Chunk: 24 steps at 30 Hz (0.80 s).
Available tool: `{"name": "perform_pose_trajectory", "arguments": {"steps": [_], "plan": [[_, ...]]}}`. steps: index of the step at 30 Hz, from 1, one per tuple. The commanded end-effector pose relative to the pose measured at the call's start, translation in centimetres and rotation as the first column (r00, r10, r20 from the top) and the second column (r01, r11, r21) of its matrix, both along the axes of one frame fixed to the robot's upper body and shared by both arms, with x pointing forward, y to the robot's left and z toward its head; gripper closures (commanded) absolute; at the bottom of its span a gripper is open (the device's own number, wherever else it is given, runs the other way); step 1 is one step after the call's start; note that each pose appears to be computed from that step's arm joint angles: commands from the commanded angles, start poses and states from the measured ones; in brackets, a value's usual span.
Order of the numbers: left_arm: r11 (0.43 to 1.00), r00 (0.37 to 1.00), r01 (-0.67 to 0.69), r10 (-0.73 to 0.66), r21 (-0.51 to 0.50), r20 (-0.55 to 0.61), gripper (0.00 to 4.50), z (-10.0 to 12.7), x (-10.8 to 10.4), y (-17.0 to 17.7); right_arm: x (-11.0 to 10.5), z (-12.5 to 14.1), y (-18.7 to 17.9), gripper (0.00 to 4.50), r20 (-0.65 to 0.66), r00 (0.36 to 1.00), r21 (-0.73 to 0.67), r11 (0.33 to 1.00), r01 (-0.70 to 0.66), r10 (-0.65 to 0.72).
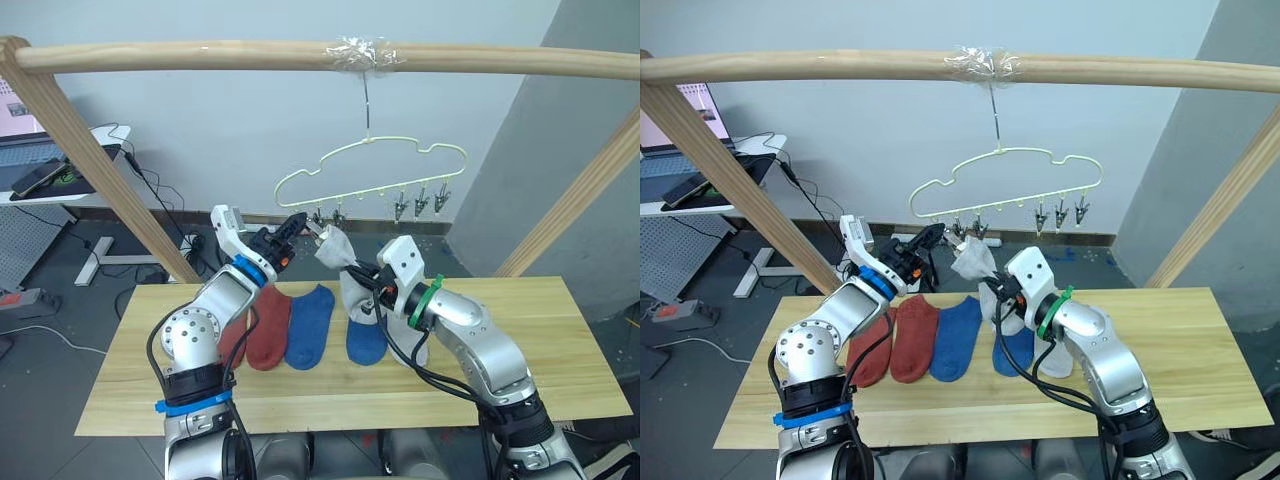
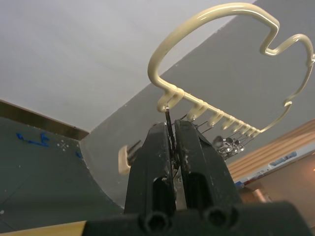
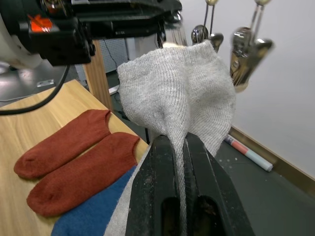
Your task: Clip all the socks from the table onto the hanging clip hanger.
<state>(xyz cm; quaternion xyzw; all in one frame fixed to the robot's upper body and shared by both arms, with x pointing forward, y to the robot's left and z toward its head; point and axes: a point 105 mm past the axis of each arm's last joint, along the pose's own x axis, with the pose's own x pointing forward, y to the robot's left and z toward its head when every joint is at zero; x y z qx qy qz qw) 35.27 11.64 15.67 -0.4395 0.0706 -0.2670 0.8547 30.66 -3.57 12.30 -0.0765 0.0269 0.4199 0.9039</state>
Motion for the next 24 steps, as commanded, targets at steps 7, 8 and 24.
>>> {"name": "perform_pose_trajectory", "arguments": {"steps": [7,8,24], "plan": [[0.999,0.997,0.031,-0.032,0.011,0.064,4.50,1.3,-0.8,-0.7,0.2,1.7,1.5,4.47,0.034,0.999,0.055,0.998,-0.042,0.040],[0.999,0.997,0.032,-0.033,0.015,0.064,4.50,1.3,-0.8,-0.7,0.2,1.8,1.6,4.47,0.038,0.998,0.056,0.998,-0.042,0.040],[0.999,0.991,0.010,-0.016,0.051,0.135,3.41,1.8,-0.7,-0.5,0.4,2.5,1.8,4.50,0.058,0.998,0.062,0.997,-0.042,0.039]]}}
